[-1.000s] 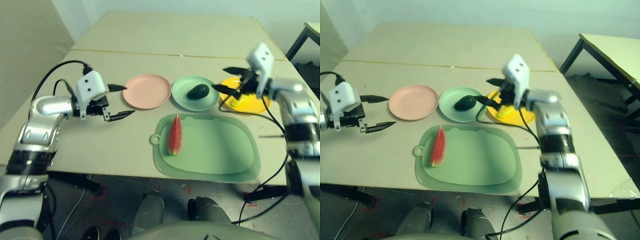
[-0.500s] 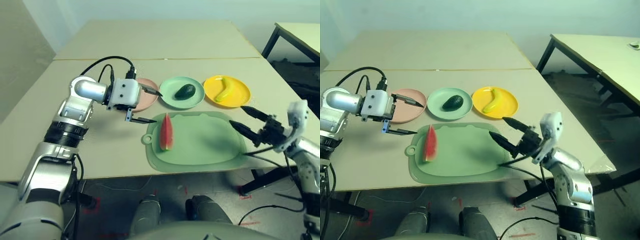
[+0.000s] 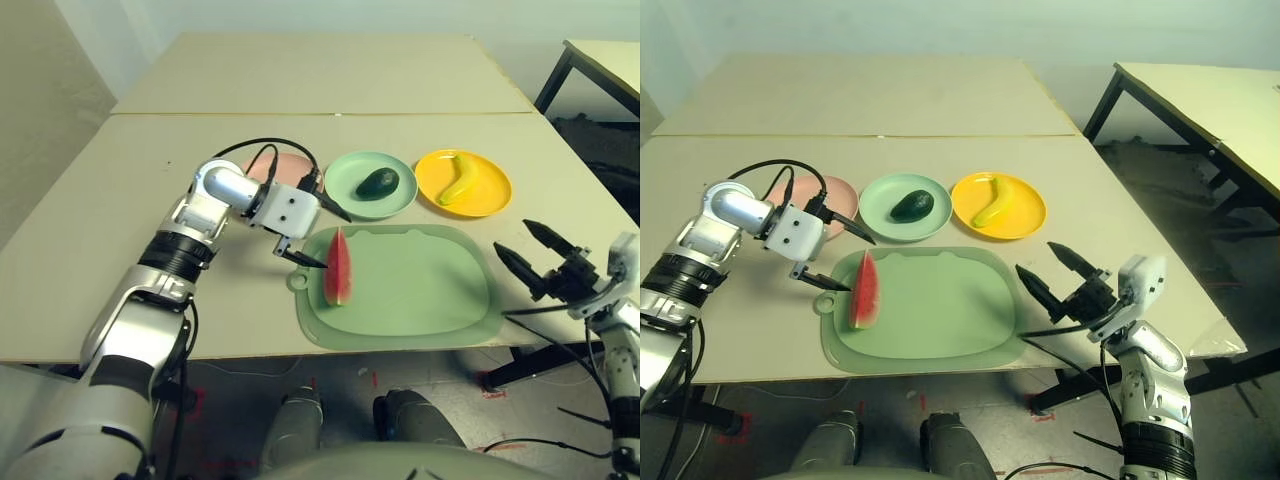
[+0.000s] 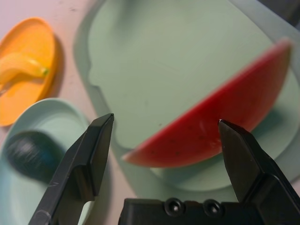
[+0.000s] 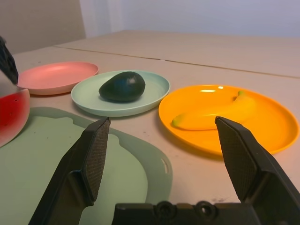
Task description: Place the fruits into color-matched plates.
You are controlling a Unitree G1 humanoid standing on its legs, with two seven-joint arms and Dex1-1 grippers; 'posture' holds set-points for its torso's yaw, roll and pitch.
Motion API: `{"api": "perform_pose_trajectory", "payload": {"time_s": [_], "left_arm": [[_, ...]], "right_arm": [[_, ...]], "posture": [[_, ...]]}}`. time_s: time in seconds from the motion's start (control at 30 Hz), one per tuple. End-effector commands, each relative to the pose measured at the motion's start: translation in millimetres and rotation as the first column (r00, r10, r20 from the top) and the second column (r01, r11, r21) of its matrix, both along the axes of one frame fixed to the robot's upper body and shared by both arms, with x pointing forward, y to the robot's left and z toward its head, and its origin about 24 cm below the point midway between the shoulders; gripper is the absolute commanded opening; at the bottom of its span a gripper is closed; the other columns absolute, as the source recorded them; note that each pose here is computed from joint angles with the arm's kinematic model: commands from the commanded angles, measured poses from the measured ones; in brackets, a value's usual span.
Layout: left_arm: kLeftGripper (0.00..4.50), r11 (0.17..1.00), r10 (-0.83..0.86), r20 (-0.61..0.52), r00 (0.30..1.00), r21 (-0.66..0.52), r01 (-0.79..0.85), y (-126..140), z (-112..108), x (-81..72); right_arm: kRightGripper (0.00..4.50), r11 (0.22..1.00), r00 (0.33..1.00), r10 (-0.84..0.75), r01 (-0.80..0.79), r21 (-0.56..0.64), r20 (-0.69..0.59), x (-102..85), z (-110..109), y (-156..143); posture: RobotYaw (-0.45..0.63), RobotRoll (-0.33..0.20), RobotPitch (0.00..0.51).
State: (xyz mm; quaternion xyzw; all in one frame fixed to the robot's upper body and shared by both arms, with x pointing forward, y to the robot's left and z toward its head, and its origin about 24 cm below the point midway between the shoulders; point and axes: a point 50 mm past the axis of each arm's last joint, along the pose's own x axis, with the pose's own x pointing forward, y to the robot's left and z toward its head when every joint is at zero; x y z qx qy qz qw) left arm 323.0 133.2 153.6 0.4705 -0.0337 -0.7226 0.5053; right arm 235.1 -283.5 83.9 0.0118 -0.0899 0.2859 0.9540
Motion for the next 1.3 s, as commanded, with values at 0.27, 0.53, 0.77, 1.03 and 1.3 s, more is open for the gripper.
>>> {"api": "perform_pose_trajectory", "payload": {"time_s": [0.27,0.53,0.77,1.03,1.3], "left_arm": [[4.5,0.994,-0.042,-0.105,0.994,0.096,0.052,-6.1,-20.3,-16.4],[4.5,0.988,0.009,-0.15,0.989,0.154,0.014,-2.3,-33.5,-22.0],[3.59,0.987,0.022,-0.157,0.987,0.161,0.004,-4.5,-37.9,-23.0],[1.2,0.985,0.052,-0.158,0.986,0.173,-0.024,-4.8,-38.1,-19.2],[1.1,0.984,0.054,-0.182,0.982,0.176,-0.022,-2.6,-39.0,-20.3]], "right_arm": [[4.48,1.0,1.0,-0.016,0.016,-0.009,-0.024,-12.0,-8.1,1.0],[4.48,0.998,1.0,0.026,-0.025,-0.054,0.014,-18.0,-9.3,0.8],[4.5,0.947,0.969,0.249,-0.243,-0.209,0.001,-26.9,-14.5,9.5],[4.5,0.897,0.931,0.362,-0.36,-0.256,-0.041,-30.8,-19.5,18.5],[4.5,0.837,0.886,0.453,-0.461,-0.294,-0.099,-39.5,-24.7,22.2]], "posture": [[-0.01,0.0,0.044],[-0.01,0.0,0.043],[-0.01,0.0,0.043],[0.0,0.0,0.041],[-0.01,0.0,0.042]]}}
